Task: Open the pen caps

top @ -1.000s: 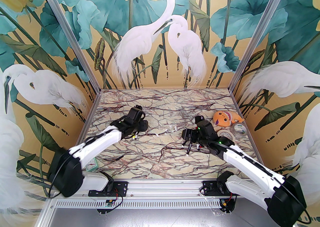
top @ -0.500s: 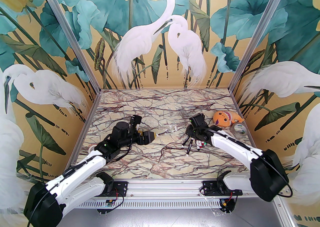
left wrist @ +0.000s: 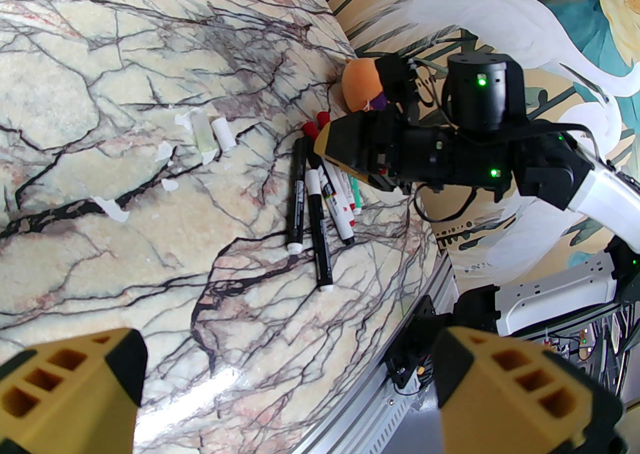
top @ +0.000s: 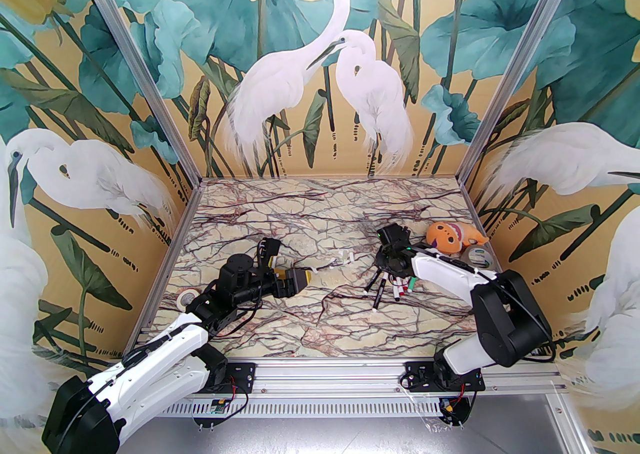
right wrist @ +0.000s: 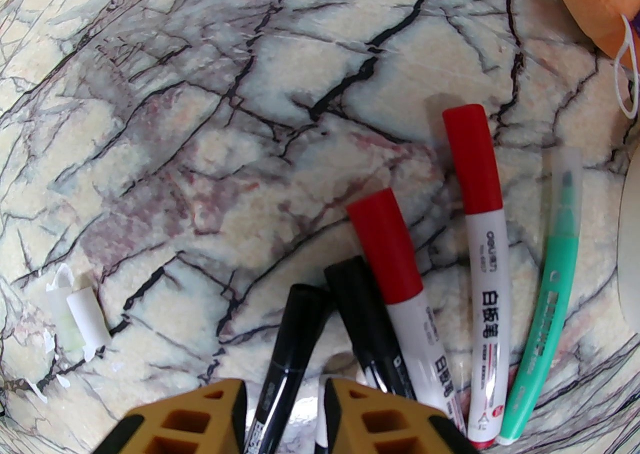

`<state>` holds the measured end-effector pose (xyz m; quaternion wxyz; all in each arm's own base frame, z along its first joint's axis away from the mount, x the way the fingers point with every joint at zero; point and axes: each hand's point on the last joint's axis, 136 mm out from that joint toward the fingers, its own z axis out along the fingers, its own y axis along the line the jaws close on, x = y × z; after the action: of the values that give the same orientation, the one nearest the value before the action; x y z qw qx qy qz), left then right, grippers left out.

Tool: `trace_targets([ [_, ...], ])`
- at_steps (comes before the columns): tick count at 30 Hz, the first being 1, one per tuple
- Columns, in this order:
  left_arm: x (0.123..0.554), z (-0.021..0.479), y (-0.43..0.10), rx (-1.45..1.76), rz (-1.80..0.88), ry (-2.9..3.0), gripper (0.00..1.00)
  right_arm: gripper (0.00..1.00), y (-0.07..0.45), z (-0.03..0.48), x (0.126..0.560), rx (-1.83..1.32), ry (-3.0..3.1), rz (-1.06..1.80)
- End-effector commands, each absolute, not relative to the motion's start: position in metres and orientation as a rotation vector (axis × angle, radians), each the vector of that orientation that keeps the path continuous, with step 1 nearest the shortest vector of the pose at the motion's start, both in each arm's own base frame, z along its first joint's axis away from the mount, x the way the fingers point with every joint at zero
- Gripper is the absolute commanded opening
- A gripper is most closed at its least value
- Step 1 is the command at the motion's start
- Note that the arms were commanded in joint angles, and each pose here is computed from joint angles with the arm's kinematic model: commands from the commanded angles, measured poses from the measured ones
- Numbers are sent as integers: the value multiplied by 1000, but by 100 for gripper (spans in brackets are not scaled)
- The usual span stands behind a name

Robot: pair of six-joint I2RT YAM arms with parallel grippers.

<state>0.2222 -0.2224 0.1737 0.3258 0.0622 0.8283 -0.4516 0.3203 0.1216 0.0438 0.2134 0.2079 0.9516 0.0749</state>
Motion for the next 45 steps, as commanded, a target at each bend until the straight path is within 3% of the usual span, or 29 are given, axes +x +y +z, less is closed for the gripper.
trace_targets([
  [1,221,177,-224,174,-1196,2151,100,34,125,46,332,567,2623,222],
  [27,220,182,-228,181,-1225,2153,99,29,131,24,361,498,2645,141],
  [36,217,175,-227,186,-1214,2179,99,31,140,17,366,455,2667,175],
  [45,219,173,-236,191,-1247,2185,99,21,145,35,370,411,2617,212],
])
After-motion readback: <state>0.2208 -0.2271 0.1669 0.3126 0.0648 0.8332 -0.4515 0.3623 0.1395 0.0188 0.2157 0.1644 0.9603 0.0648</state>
